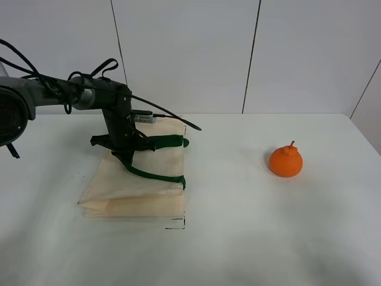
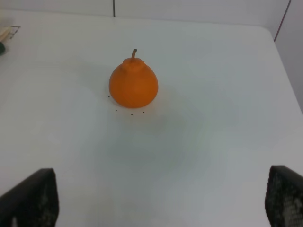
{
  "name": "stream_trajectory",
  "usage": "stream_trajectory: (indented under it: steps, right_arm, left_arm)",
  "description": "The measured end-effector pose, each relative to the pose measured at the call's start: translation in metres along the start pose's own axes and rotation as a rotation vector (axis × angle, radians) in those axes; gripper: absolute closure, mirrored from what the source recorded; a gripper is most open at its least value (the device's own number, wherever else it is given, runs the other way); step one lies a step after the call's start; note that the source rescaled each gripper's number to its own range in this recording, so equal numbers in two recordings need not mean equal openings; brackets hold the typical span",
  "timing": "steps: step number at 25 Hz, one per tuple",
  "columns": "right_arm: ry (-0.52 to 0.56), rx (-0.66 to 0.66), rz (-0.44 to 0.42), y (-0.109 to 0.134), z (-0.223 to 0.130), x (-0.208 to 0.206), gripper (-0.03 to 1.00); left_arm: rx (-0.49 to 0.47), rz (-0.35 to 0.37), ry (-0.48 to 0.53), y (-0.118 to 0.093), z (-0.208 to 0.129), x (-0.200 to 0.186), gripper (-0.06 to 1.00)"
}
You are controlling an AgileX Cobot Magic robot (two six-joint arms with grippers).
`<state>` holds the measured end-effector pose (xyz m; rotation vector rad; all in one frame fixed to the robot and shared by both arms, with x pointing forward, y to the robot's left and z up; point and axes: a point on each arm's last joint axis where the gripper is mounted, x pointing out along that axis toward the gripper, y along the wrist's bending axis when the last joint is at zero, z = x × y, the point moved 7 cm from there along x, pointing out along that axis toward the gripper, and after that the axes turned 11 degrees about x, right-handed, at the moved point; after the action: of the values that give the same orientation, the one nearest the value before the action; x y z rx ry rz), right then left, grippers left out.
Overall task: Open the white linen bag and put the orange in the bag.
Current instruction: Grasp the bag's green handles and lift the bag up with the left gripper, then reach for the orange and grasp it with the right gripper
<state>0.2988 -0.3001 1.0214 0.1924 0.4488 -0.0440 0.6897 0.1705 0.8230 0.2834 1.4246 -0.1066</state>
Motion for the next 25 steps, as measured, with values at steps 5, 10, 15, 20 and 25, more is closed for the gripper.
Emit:
stream_trajectory:
  steps: [5,10,15,20,25]
  right_arm:
    - [0.0,0.0,0.0,0.0,0.0,0.0,-0.03]
    - [0.0,0.0,0.0,0.0,0.0,0.0,-0.03]
    - [0.021,0.0,-0.004,0.0,0.0,0.003,-0.03]
    - [0.27,0.007,-0.041,0.003,0.001,0.038,-0.03]
    - [0.44,0.022,-0.063,0.015,0.038,0.095,-0.03]
  left_arm:
    - [0.024,0.018,-0.114,0.015,0.021,-0.087,0.93]
    - [0.028,0.027,-0.278,0.03,0.031,-0.189,0.94]
    - [0.037,-0.012,-0.416,0.034,0.026,-0.264,0.94]
    - [0.039,-0.034,-0.498,0.037,0.015,-0.302,0.94]
    - [0.04,-0.035,-0.515,0.038,0.012,-0.31,0.94]
